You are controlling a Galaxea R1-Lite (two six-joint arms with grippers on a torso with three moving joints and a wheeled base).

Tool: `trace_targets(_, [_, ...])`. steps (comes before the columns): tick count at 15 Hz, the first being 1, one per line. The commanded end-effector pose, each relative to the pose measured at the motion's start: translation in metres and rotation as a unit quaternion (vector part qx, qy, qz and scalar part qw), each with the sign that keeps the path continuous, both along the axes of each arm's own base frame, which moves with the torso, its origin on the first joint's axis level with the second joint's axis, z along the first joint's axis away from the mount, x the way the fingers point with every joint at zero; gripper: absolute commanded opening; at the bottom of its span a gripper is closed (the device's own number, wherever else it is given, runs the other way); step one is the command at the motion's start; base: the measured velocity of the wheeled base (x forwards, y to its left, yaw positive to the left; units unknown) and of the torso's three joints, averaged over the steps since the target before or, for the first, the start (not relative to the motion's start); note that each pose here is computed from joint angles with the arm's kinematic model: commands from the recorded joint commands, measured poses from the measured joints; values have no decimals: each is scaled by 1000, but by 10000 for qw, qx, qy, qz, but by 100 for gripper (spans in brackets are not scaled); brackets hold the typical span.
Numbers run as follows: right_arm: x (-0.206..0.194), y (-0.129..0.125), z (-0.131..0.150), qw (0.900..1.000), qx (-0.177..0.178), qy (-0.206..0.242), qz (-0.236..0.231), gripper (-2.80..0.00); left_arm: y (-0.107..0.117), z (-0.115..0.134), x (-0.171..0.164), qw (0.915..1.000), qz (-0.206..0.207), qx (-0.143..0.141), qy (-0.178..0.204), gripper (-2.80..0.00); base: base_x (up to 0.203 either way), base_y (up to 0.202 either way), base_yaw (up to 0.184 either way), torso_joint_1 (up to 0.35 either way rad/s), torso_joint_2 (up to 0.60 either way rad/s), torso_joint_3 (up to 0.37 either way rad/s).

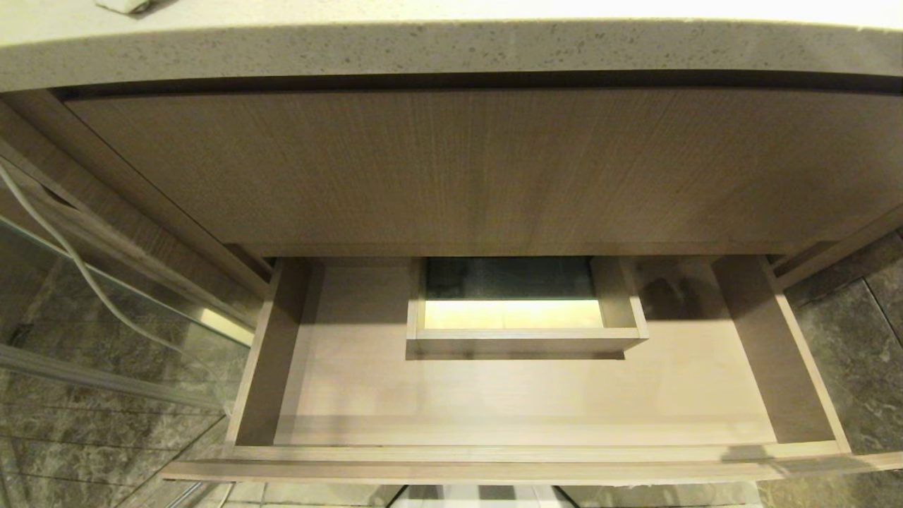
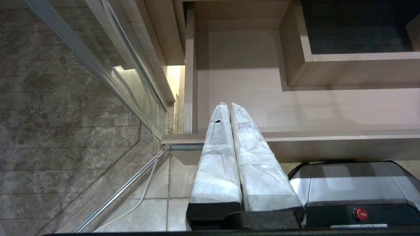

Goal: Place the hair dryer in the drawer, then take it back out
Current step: Close the drawer

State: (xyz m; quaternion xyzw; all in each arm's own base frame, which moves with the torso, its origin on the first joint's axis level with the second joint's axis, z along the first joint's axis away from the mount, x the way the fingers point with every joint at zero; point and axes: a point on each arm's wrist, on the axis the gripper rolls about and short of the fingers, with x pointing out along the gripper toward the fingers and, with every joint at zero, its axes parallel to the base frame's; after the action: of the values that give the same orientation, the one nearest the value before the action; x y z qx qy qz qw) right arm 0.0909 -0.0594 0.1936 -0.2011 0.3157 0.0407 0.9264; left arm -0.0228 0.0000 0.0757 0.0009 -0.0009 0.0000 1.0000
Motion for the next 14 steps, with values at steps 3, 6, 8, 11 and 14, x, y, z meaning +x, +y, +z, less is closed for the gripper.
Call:
trace_targets(3, [-13, 9, -39, 9940, 619, 896, -57, -280, 0, 0, 0, 10000, 0, -1, -7, -280, 0, 0, 0, 46, 18, 67])
trace_targets(6, [-15, 9, -56, 9864, 598, 1496, -329, -280, 0, 0, 0, 10000, 0, -1, 1, -280, 0, 0, 0, 19, 3, 25])
trace_targets(8, [-13, 6, -64, 9815, 668, 1745, -413, -280, 0, 0, 0, 10000, 0, -1, -7, -280, 0, 0, 0, 0, 0, 0])
trace_targets(11, [-1, -4, -71, 9730, 899, 2086, -402, -280, 0, 0, 0, 10000, 0, -1, 1, -280, 0, 0, 0, 0, 0, 0])
trace_targets(14, [11, -14, -75, 9666, 1013, 2317, -424, -280, 0, 0, 0, 10000, 0, -1, -6, -280, 0, 0, 0, 0, 0, 0])
